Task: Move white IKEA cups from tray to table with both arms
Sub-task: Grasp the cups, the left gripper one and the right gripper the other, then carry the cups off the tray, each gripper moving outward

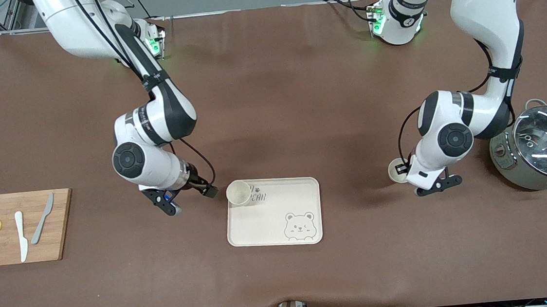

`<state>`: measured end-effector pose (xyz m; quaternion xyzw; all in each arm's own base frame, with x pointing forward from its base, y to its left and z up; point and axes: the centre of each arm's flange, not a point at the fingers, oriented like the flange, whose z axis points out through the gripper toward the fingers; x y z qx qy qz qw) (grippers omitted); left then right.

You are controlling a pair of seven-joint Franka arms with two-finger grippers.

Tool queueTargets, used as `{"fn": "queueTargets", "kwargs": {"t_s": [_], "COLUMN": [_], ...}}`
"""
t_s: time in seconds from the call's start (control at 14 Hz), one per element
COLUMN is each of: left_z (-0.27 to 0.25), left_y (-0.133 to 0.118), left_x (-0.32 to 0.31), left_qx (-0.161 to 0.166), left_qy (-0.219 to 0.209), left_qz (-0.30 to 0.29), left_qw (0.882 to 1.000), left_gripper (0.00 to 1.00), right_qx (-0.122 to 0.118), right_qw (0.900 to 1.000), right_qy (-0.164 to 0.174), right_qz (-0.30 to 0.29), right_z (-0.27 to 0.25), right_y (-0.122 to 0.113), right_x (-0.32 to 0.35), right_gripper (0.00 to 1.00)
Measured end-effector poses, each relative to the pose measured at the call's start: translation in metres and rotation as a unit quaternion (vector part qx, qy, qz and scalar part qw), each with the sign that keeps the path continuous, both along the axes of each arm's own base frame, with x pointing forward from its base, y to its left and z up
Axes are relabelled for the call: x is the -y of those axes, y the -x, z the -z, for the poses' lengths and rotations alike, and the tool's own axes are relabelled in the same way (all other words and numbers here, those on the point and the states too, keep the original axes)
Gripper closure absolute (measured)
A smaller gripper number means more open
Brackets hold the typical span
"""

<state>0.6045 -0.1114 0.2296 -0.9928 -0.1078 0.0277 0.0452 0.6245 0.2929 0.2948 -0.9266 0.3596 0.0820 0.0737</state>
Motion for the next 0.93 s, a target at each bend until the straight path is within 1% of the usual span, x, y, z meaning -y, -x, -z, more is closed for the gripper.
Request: {"fn": "queueTargets", "kwargs": {"t_s": [0.07, 0.21, 0.29, 0.36, 0.43, 0.5, 0.57, 0.64, 0.71, 0.86, 0.93], "left_z": [-0.003, -0.003, -0.003, -0.003, -0.003, -0.004, -0.004, -0.004, -0.003, -0.004, -0.005], "left_y": [0.005, 0.015, 0.017, 0.019, 0.02, 0.021, 0.023, 0.026, 0.029, 0.033, 0.036], "left_x": [-0.003, -0.008, -0.008, -0.01, -0.014, -0.02, -0.027, -0.037, -0.046, -0.054, -0.054], "left_qx": [0.01, 0.01, 0.01, 0.009, 0.007, 0.006, 0.003, 0.001, -0.003, -0.005, -0.006], "left_qy": [0.007, 0.006, 0.006, 0.006, 0.006, 0.006, 0.006, 0.006, 0.006, 0.006, 0.006], "left_qz": [0.007, 0.011, 0.012, 0.011, 0.01, 0.013, 0.017, 0.018, 0.018, 0.018, 0.019], "left_qw": [1.0, 1.0, 1.0, 1.0, 1.0, 1.0, 1.0, 1.0, 1.0, 1.0, 1.0], "left_gripper": [0.97, 0.97, 0.97, 0.97, 0.97, 0.97, 0.97, 0.97, 0.97, 0.97, 0.97], "right_qx": [0.006, 0.016, 0.015, 0.015, 0.016, 0.02, 0.023, 0.024, 0.024, 0.028, 0.028], "right_qw": [1.0, 1.0, 1.0, 1.0, 1.0, 1.0, 1.0, 1.0, 1.0, 0.999, 0.999], "right_qy": [-0.003, -0.003, -0.002, -0.001, -0.001, -0.002, -0.002, -0.001, 0.0, 0.0, 0.0], "right_qz": [0.01, 0.021, 0.022, 0.022, 0.021, 0.021, 0.021, 0.02, 0.02, 0.025, 0.029], "right_z": [0.006, 0.021, 0.027, 0.031, 0.034, 0.037, 0.041, 0.046, 0.051, 0.06, 0.062], "right_y": [0.0, 0.002, 0.004, 0.005, 0.006, 0.006, 0.006, 0.006, 0.007, 0.007, 0.007], "right_x": [-0.012, -0.031, -0.037, -0.041, -0.044, -0.046, -0.048, -0.049, -0.051, -0.053, -0.054], "right_gripper": [0.0, 0.0, 0.03, 0.03, 0.1, 0.2, 0.33, 0.43, 0.55, 0.74, 0.87]}}
